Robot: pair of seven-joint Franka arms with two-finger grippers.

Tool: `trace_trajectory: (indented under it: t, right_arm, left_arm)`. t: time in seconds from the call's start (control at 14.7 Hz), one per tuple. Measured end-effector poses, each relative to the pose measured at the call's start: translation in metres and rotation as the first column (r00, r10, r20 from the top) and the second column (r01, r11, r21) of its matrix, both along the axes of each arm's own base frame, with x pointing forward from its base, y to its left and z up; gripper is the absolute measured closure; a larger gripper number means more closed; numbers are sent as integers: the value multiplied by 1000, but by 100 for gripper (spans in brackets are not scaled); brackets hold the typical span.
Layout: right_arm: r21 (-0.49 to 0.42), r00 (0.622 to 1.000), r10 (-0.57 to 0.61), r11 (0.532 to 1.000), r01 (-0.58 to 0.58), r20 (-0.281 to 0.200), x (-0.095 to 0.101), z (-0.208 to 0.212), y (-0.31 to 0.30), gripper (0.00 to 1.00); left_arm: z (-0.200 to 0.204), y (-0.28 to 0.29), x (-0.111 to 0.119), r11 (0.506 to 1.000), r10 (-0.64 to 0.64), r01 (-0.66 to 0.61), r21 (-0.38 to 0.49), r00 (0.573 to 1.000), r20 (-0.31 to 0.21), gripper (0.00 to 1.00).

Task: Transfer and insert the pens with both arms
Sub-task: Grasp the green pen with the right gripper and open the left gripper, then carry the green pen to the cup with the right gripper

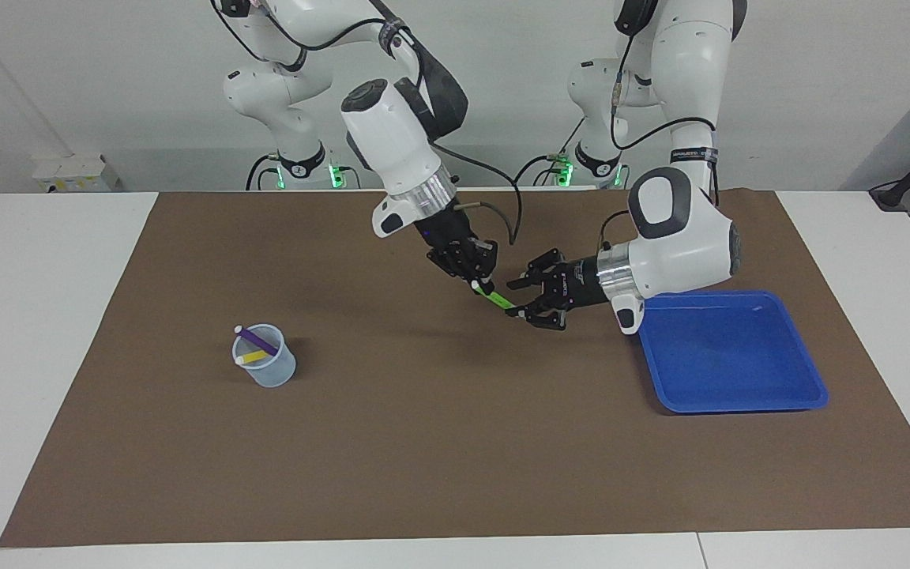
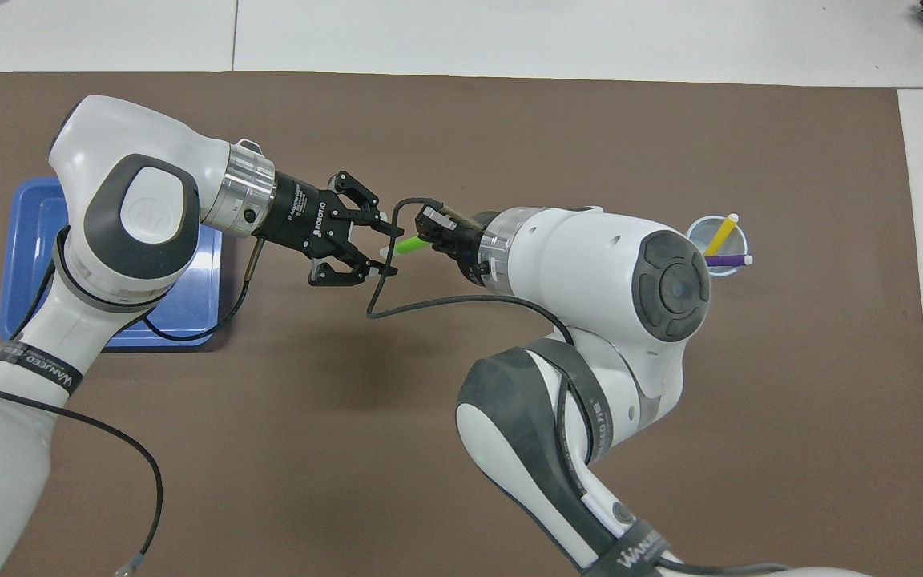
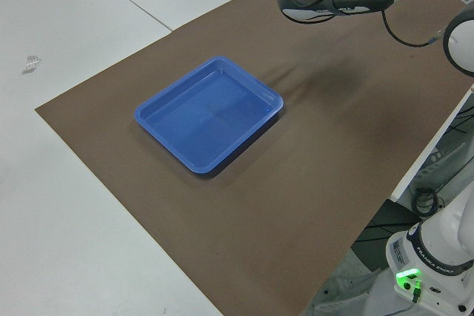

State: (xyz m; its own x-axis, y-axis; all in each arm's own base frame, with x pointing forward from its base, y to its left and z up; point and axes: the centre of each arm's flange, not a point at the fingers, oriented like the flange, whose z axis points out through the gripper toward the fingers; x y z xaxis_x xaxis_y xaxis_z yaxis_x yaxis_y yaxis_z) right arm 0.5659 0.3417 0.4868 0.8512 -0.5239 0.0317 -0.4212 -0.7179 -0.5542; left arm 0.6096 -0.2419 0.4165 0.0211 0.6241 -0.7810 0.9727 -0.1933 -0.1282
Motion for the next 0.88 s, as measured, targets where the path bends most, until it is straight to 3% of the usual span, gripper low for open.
trace_trajectory:
  t: [0.2, 0.34, 0.48, 0.68, 0.88]
  right_arm:
    - [-64, 994, 103, 993, -101, 24, 9, -4, -20, 82]
    - [-149, 977, 213, 967, -207, 28, 21, -4, -50, 82]
    - [-246, 940, 340, 913, -326, 16, 34, 3, -94, 82]
    - [-405, 861, 508, 785, -469, -13, 46, 20, -153, 82]
    - [-562, 797, 600, 639, -526, -64, 52, 28, -173, 82]
  left_arm:
    - [8, 2, -4, 1000, 1, -1, 4, 1000, 10, 1]
    - [11, 9, -9, 999, -13, 11, 46, 1000, 28, 0]
    - [16, 15, -14, 990, -59, 49, 134, 996, 67, 0]
    - [23, 21, -18, 966, -122, 92, 241, 986, 115, 0]
    - [28, 27, -19, 948, -212, 156, 277, 960, 181, 0]
